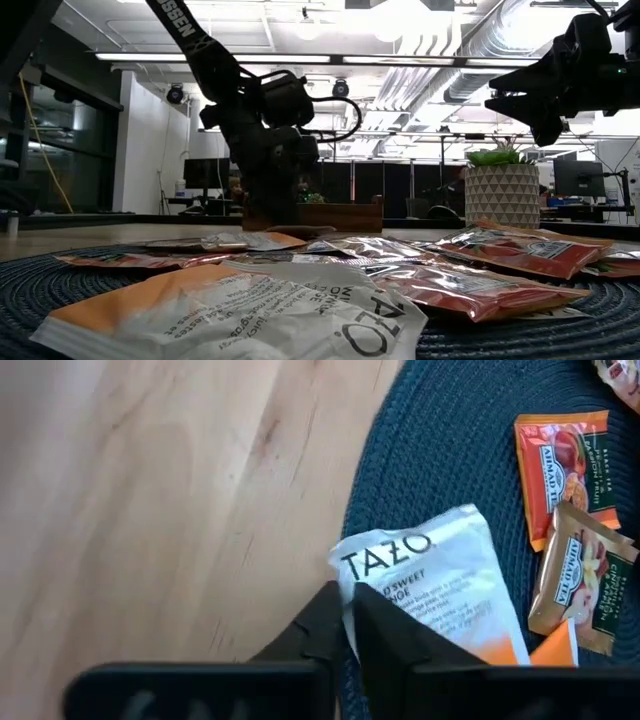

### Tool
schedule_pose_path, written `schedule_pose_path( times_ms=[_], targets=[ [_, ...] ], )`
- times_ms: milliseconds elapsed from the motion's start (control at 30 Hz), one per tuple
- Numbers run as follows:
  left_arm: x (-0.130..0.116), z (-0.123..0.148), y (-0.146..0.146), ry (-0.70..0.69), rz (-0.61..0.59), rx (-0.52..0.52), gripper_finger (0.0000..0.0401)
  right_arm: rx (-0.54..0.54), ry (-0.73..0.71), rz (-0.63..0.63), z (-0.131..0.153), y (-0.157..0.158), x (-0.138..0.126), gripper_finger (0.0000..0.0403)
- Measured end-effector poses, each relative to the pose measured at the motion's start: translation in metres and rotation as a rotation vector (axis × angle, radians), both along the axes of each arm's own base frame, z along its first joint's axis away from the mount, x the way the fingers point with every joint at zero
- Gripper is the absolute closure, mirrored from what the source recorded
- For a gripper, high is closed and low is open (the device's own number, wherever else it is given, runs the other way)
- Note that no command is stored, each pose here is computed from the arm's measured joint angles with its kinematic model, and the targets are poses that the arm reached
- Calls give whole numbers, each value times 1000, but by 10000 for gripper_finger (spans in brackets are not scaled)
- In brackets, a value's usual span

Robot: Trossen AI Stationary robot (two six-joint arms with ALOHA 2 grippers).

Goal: Pick & Place Tea
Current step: Put the white tea bag into the left section of the wooden organizer

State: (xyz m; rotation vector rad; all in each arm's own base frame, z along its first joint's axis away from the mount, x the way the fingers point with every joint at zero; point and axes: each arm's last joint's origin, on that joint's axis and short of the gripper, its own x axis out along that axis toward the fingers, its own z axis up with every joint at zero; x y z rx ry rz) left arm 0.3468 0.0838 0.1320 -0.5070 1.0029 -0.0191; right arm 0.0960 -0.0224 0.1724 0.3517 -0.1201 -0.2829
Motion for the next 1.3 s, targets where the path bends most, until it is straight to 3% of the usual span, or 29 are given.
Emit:
schedule_pose_path(
  times_ms=[300, 567, 900, 1300],
  targets=[
    [0, 3, 0, -9, -5, 7, 400, 0, 0, 0, 0, 0, 0, 214],
    [2, 31, 2, -82, 3, 63, 401, 0, 0, 0, 0, 0, 0, 214],
    [-9, 76, 11, -86, 89, 279, 401, 0, 0, 0, 0, 0, 0, 214],
    [-52, 121, 61, -109, 285, 500, 401, 0, 0, 0, 0, 0, 0, 214]
  ],
)
